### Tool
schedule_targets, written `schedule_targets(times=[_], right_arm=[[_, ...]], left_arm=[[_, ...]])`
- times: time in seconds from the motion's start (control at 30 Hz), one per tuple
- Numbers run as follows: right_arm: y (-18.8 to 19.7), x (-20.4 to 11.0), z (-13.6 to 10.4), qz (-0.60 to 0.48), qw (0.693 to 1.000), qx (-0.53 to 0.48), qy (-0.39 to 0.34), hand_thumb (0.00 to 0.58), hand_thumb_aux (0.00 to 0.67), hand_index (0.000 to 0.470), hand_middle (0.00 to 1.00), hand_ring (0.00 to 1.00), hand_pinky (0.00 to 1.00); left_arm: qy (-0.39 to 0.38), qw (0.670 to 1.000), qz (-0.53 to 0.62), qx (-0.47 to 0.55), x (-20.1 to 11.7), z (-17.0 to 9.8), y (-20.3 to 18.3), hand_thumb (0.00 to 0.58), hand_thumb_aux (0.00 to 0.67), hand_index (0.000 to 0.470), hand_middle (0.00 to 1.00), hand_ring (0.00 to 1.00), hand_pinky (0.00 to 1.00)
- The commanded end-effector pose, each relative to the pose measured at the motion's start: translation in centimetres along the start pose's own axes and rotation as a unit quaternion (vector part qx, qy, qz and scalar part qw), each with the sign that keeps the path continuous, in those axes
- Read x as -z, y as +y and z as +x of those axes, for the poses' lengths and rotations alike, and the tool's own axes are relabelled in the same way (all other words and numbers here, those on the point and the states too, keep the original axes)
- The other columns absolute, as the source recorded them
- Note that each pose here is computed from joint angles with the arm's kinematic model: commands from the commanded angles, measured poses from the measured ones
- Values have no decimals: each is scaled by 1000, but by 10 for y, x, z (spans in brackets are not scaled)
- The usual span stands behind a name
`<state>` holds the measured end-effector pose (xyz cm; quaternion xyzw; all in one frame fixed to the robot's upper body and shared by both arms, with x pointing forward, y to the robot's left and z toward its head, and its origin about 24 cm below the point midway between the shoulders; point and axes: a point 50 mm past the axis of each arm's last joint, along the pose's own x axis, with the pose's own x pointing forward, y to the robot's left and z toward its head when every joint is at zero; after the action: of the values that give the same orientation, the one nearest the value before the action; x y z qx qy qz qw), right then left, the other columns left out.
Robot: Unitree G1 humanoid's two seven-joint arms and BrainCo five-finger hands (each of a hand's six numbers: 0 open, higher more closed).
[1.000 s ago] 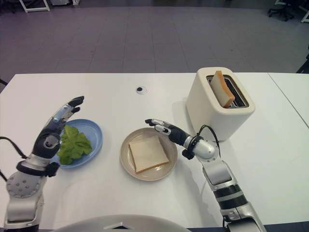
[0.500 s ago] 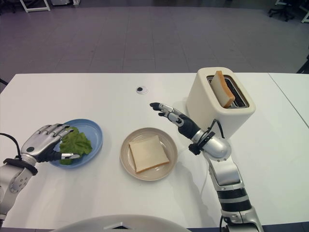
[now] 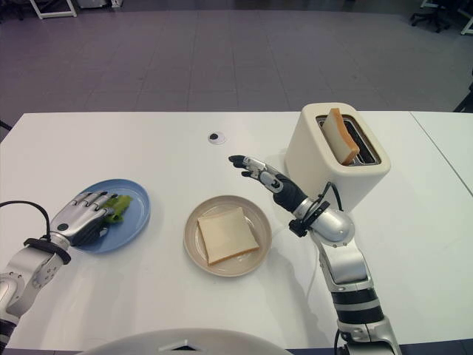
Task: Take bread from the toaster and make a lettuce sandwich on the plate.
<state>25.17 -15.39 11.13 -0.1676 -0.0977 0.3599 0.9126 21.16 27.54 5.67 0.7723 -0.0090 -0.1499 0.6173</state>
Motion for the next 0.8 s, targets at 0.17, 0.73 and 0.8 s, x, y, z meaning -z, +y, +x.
schedule_targets(times=[0.17, 0.73, 0.8], right_arm=[[-1, -1, 2, 1, 1000, 3, -5, 0, 0, 0, 0, 0, 0], [-27, 0, -19, -5, 995, 98, -26, 0, 0, 0, 0, 0, 0], [-26, 1, -17, -4, 995, 98, -28, 0, 0, 0, 0, 0, 0]], left_arm=[[0, 999, -4, -47, 1, -7, 16, 580, 670, 470, 0, 0, 0], [-240, 935, -129, -225, -140, 22, 105, 580, 670, 470, 0, 0, 0], [-285, 927, -143, -198, -167, 30, 93, 580, 670, 470, 0, 0, 0]])
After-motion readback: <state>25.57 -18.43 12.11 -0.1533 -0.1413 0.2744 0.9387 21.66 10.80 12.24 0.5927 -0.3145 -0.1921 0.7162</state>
